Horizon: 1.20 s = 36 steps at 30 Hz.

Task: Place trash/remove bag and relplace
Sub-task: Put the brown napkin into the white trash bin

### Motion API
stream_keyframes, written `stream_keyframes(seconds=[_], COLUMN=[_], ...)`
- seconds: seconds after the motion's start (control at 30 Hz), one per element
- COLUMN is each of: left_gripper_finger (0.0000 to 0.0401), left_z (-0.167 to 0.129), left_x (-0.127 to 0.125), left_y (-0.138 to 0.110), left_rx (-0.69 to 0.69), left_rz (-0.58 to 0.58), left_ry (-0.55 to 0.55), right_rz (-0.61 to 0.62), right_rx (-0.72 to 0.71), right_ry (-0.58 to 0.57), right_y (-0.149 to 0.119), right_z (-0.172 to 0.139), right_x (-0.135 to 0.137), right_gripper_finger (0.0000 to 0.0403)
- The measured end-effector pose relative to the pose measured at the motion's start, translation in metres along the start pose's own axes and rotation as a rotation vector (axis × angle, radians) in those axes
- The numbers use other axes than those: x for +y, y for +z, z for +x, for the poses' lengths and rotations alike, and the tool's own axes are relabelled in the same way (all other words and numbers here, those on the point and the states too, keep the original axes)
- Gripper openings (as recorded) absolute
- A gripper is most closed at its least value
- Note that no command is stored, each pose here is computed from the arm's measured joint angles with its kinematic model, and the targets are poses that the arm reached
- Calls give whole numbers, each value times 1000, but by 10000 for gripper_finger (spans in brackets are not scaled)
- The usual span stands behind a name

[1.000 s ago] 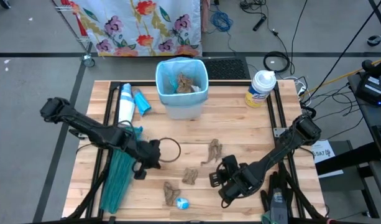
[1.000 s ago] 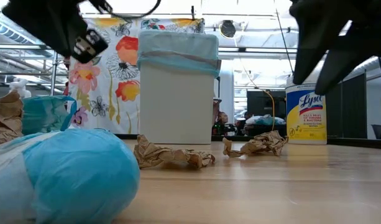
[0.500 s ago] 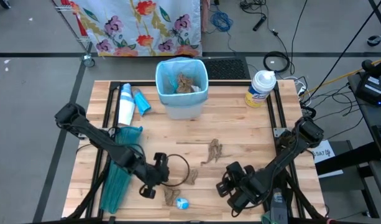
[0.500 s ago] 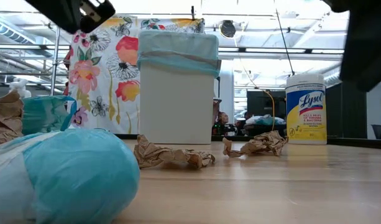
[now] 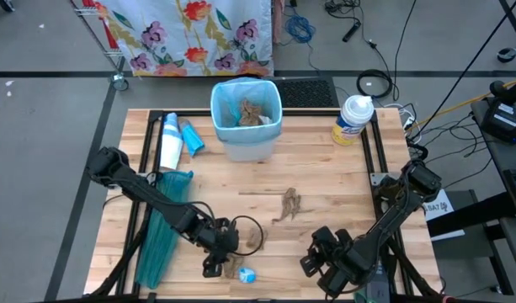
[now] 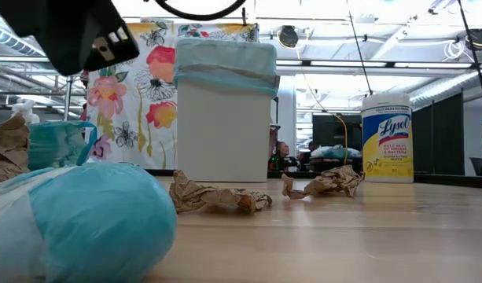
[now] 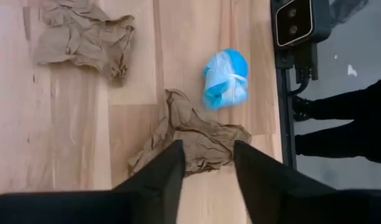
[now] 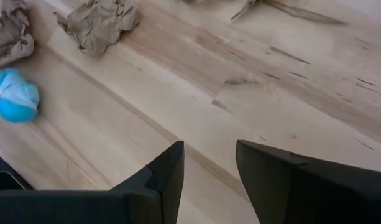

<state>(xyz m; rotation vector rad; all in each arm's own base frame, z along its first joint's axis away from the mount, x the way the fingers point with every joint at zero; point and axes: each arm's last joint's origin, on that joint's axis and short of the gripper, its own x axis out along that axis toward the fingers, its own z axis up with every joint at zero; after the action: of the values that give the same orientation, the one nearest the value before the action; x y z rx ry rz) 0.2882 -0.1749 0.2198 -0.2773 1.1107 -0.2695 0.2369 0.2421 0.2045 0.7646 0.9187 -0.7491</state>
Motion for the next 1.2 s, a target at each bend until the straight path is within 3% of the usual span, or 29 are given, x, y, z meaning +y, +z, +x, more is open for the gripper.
stream_keyframes(seconds=[0.13,0.27,0.57,0.73,0.9,1.07,1.2], left_gripper_finger=[179,184,184,184,184,183,159], left_z=[5,10,14,23,40,61,69], left_x=[1,3,8,10,8,11,12], left_y=[0,-1,-7,-5,-7,-13,-15], left_rx=[5,20,42,35,86,125,134], left_rz=[-9,-141,-661,-867,-919,-929,-929], left_ry=[4,24,110,110,78,121,131], right_rz=[-12,-24,-48,-69,-79,-90,-100], right_rx=[3,1,-2,-2,-2,2,4], right_ry=[4,-1,-11,-11,-8,-3,0], right_y=[-3,-3,-3,-3,-4,-7,-10], right_z=[-2,-2,-2,-2,-2,-4,-6], right_x=[-1,-2,-3,-3,-3,-3,-4], right_gripper_finger=[138,138,138,138,138,138,138])
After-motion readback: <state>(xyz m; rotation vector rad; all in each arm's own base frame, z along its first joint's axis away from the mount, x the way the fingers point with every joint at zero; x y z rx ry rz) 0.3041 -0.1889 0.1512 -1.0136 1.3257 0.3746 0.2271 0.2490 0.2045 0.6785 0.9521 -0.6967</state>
